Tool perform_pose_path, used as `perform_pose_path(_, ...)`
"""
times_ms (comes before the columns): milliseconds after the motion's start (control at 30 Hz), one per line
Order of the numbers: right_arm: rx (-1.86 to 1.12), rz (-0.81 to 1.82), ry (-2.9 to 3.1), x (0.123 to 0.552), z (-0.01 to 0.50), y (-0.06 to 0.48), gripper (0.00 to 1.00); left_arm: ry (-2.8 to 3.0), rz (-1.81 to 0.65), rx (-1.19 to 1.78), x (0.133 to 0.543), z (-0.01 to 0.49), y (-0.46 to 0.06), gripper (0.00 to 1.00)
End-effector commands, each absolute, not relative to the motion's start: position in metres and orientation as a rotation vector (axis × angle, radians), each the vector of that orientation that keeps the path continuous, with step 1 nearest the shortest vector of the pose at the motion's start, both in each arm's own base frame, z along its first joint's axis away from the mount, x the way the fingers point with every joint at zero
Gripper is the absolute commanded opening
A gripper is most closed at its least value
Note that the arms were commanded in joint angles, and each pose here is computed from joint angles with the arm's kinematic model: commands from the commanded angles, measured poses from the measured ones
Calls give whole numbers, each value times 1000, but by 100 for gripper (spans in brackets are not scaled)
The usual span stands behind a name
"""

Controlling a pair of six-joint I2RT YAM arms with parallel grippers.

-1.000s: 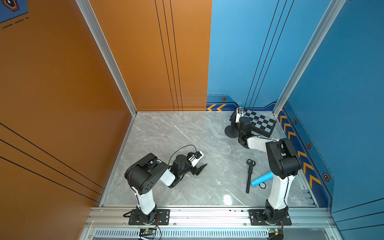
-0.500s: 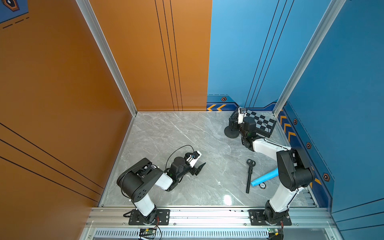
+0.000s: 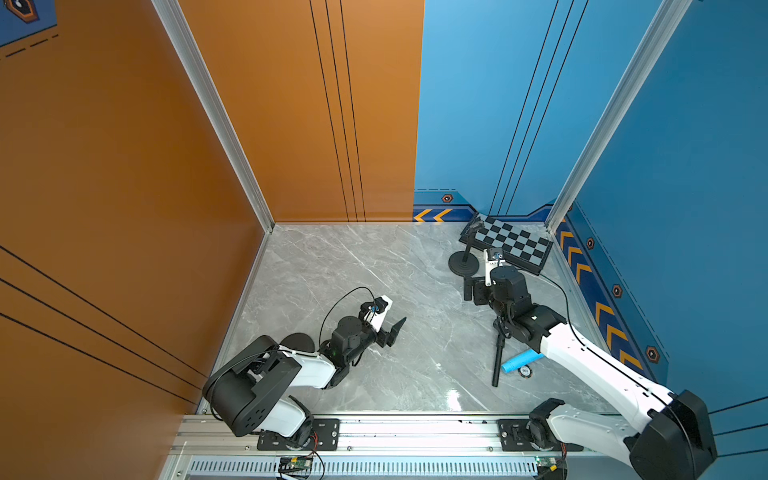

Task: Assemble a microphone stand
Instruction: Place the microphone stand at the center of the board, then move the microphone stand base to the center of the board.

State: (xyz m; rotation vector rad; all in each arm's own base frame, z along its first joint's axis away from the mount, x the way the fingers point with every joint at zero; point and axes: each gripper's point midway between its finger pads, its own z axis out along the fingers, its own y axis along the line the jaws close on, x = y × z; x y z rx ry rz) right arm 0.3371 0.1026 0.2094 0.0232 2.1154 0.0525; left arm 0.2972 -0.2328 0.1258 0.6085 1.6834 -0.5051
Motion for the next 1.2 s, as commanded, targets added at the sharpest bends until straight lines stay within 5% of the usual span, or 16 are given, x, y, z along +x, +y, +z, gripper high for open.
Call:
perform_pose_path(0,408,126,2333,289,161,68,100,1720,-520,458,311,142,-220,85)
perform_pose_path(133,590,396,2494,257,140,82,100,1826,-400,280,323,158,-189,93)
perform_pose_path(367,785,150,2696,210,100,44,100,1946,-305,113,324,184,-146,96)
perform_pose_path(667,746,103,2725,221,80,40,95,2335,105,-426,280,153,-35,98)
perform_pose_path(867,713,109,2763,218,74,42,96,2589,-194,-789,228,114,-23,98)
perform_pose_path(1033,739,127,2729,223,74,43,96,2660,-62,-921,196,106,2,98)
perform_pose_path(1167,728,164,2715,232,78,48,95,2753,-186,-1086,188,83,-2,98)
